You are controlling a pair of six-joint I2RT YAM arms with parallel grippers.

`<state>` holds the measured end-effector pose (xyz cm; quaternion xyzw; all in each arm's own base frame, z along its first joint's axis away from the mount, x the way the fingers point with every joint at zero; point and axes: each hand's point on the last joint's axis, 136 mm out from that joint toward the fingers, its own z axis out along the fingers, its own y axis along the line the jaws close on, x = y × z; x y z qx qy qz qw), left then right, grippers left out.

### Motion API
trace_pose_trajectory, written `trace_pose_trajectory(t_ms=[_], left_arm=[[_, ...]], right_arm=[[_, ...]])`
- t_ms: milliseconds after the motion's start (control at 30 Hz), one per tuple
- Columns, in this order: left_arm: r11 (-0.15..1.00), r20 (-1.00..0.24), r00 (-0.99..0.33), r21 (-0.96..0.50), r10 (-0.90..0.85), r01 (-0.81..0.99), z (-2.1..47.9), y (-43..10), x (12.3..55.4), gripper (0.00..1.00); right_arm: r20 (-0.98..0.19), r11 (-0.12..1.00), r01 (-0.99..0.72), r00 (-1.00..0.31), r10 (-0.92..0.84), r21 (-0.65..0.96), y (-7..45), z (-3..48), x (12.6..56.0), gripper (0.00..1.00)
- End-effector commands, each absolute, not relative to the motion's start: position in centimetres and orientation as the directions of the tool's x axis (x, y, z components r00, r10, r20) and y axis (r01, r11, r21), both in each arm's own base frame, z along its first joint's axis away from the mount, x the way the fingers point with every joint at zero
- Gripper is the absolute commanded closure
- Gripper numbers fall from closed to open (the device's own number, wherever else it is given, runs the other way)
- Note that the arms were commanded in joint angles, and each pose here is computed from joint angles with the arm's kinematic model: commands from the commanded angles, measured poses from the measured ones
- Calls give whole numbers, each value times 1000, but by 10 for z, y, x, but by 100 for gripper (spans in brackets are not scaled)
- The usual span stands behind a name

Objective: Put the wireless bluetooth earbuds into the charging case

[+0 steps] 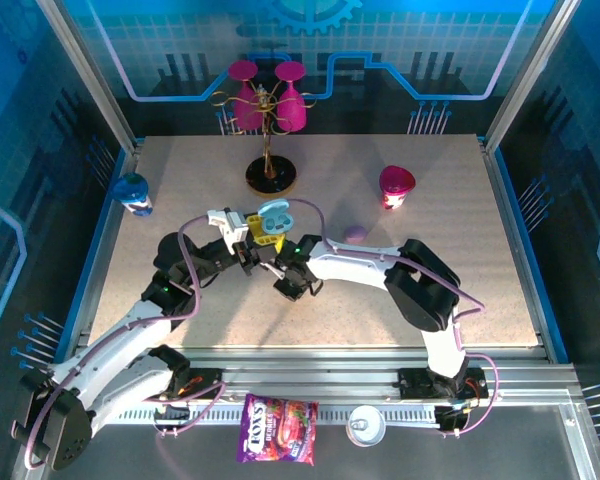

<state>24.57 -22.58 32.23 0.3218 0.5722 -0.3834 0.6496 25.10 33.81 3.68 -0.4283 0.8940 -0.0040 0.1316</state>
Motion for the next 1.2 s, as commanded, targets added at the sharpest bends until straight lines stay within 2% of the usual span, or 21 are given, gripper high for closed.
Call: trace_pose_trajectory(t_ms=[0, 367, 733, 967, 1167], left_arm=[[499, -984, 101, 15, -146, 866, 340, -225, 244, 67], [500, -985, 95, 12, -142, 866, 336, -224, 244, 67], [498, -985, 92, 8, -145, 867, 336, -224, 243, 67], [504, -985, 90, 3, -148, 863, 335, -223, 244, 67], [508, -985, 86, -3, -151, 861, 335, -223, 245, 67]], right_arm=[[-168, 606, -780, -584, -794, -155, 333, 32, 248, 67], [-132, 592, -786, -577, -806, -179, 331, 22, 252, 71], [-128, 616, -763, -603, -788, -196, 326, 19, 258, 82], [-179, 647, -742, -622, -762, -175, 324, 37, 261, 83], [-263, 725, -686, -691, -674, -54, 319, 58, 264, 82]])
